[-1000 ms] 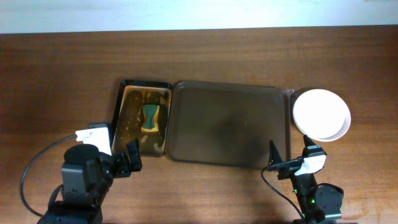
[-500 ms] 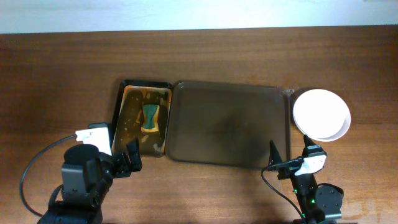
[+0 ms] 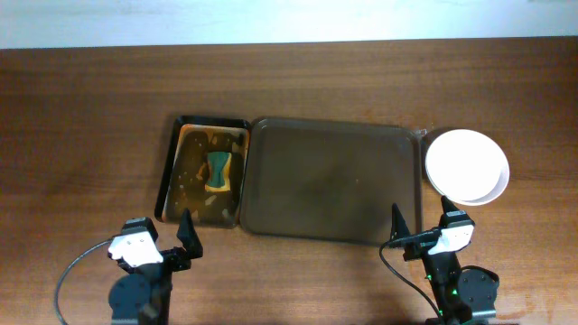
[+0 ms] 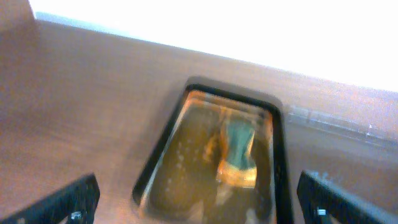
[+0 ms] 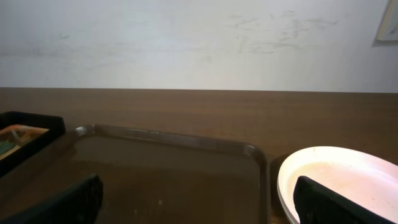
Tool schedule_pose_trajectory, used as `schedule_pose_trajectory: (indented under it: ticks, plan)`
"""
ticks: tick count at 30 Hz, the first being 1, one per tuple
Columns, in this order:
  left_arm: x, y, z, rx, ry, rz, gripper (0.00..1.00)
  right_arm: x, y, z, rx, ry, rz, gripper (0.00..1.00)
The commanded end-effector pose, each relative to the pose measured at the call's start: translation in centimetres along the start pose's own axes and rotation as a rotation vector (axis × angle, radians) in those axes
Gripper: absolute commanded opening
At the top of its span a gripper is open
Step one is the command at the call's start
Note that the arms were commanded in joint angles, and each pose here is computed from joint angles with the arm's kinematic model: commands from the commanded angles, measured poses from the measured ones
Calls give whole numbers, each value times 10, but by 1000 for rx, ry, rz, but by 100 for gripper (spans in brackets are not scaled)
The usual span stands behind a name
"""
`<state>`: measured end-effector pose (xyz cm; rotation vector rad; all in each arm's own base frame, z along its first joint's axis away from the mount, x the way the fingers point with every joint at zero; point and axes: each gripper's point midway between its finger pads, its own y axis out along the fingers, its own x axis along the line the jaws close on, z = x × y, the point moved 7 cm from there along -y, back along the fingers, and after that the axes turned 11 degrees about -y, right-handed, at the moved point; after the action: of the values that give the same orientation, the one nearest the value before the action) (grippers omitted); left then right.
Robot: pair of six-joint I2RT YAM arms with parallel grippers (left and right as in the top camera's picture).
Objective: Clean dirty plates on tray and stack at the side
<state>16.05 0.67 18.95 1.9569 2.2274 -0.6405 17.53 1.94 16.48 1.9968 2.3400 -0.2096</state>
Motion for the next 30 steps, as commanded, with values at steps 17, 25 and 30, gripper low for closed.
schedule_pose_trajectory:
  ticks: [17, 25, 30]
  plan:
    - [-6, 20, 27, -123, 224, 178, 100, -1, 0, 3, 8, 9, 11, 98]
    - [-6, 20, 27, -123, 224, 178, 100, -1, 0, 3, 8, 9, 11, 98]
    - [-6, 20, 27, -123, 224, 178, 100, -1, 0, 3, 8, 9, 11, 98]
